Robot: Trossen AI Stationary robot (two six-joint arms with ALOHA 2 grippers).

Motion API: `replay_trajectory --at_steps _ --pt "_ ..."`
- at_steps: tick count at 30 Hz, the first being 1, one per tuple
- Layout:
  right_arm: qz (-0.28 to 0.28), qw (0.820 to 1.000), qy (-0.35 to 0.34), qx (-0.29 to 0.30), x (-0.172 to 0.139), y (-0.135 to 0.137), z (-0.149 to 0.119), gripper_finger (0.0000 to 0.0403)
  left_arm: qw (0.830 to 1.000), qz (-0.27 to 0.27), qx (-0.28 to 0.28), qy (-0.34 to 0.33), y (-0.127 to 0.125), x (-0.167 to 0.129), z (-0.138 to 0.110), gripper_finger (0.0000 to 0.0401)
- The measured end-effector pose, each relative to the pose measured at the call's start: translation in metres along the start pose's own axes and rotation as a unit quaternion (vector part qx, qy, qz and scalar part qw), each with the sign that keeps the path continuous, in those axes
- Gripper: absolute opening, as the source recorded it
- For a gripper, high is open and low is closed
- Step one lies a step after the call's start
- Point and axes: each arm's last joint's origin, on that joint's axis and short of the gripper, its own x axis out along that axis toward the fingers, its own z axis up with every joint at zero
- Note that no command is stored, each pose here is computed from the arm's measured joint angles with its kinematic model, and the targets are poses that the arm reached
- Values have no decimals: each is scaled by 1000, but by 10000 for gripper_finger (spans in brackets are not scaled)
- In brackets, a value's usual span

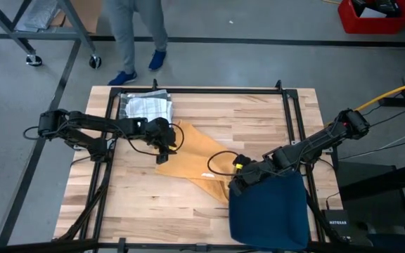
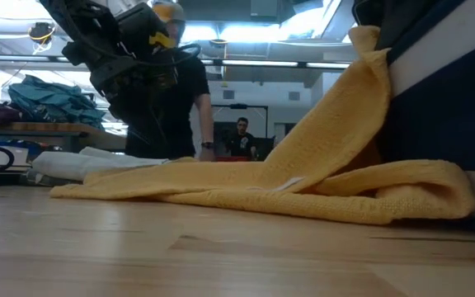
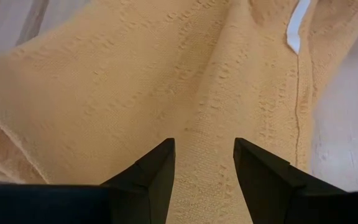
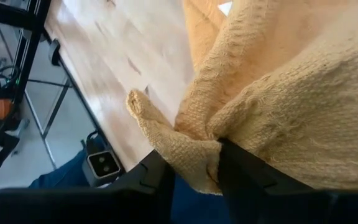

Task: Fold towel
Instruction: Fold the yellow towel

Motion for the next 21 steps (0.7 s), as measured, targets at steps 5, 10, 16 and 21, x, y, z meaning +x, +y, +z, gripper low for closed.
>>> replay_trajectory --at_steps 5,10,16,21 --pt "-7 1000 -3 -4 0 -1 0 115 1000 0 0 0 0 0 0 155" --pt "19 1000 5 5 1 3 0 130 1000 0 0 0 0 0 0 155" --pt "41 999 24 3 1 6 0 245 1000 0 0 0 0 0 0 155" --pt "72 997 34 -4 0 12 0 353 1000 0 0 0 0 0 0 155"
